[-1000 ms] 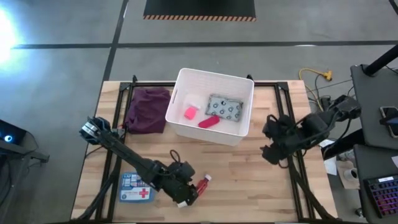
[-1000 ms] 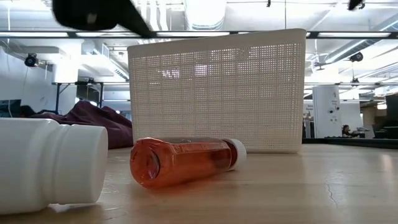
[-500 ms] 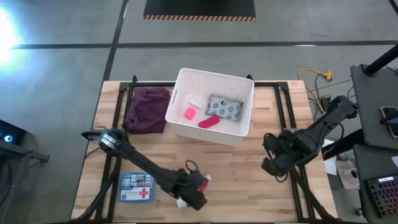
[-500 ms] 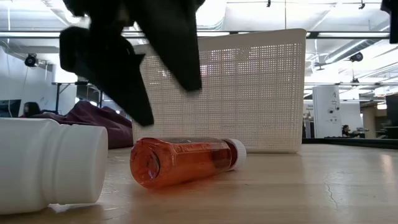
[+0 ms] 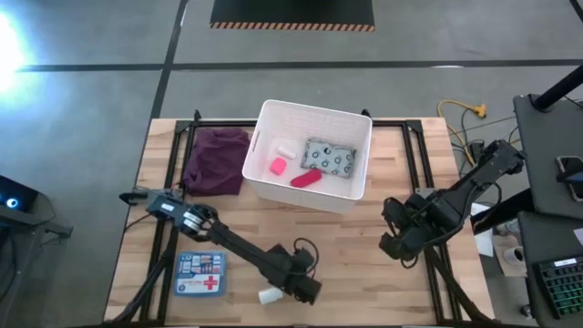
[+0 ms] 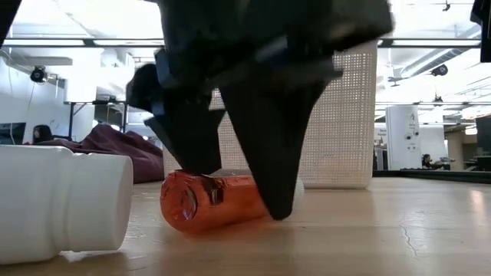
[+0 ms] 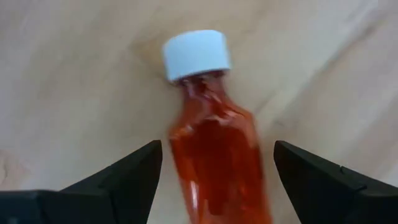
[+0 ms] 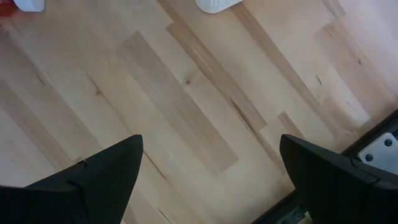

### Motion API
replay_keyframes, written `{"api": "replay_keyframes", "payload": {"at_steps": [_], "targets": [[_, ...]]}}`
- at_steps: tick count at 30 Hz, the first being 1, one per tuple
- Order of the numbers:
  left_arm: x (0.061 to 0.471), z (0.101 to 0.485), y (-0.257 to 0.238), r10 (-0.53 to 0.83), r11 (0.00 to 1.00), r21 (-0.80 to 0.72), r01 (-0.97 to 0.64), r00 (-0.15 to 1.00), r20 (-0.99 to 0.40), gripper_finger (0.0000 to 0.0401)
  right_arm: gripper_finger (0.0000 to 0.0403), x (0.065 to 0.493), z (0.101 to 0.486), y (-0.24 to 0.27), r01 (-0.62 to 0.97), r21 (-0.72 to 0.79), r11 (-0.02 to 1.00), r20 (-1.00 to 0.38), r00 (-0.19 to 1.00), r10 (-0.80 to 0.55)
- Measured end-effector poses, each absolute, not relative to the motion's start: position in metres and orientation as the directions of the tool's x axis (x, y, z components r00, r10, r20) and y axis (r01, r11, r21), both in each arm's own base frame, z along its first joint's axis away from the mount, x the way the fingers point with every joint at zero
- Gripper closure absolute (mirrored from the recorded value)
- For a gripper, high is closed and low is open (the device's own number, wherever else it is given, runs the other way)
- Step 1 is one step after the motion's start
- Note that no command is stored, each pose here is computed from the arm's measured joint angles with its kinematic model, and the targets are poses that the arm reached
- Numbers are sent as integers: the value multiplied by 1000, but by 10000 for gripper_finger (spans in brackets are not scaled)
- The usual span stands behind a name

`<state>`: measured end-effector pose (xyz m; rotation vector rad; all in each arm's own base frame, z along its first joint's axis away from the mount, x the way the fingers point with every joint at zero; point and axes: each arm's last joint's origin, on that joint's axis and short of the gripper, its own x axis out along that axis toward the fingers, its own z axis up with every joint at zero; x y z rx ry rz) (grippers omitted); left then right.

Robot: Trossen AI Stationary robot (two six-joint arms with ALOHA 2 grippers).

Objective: Pick & place medical supplies in basket/bin
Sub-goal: Put the brown medicine bottle into the white bin

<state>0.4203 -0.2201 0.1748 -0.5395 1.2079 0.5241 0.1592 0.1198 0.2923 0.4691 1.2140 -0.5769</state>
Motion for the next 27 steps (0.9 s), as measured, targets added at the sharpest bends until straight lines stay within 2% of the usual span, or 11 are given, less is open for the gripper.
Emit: {"api": "replay_keyframes", "payload": {"at_steps": [5, 14, 17, 21, 27], "targets": [[419, 171, -210, 81, 792, -69, -607, 216, -973, 143, 33, 159, 292, 120, 637, 33, 770, -957, 241, -159], [410, 179, -203, 62, 823, -24, -568, 132, -989, 239, 33, 159, 292, 120, 618, 21, 786, -953, 250, -171], [403, 206, -201, 70, 811, -51, -583, 184, -980, 248, 33, 159, 293, 120, 607, 10, 794, -942, 272, -197], [386, 263, -196, 96, 769, -151, -621, 346, -933, 250, 33, 159, 296, 121, 589, 5, 808, -932, 297, -210], [345, 360, -173, 319, 724, -263, -637, 648, -692, 251, 33, 158, 296, 121, 579, -3, 816, -931, 295, -213]]}}
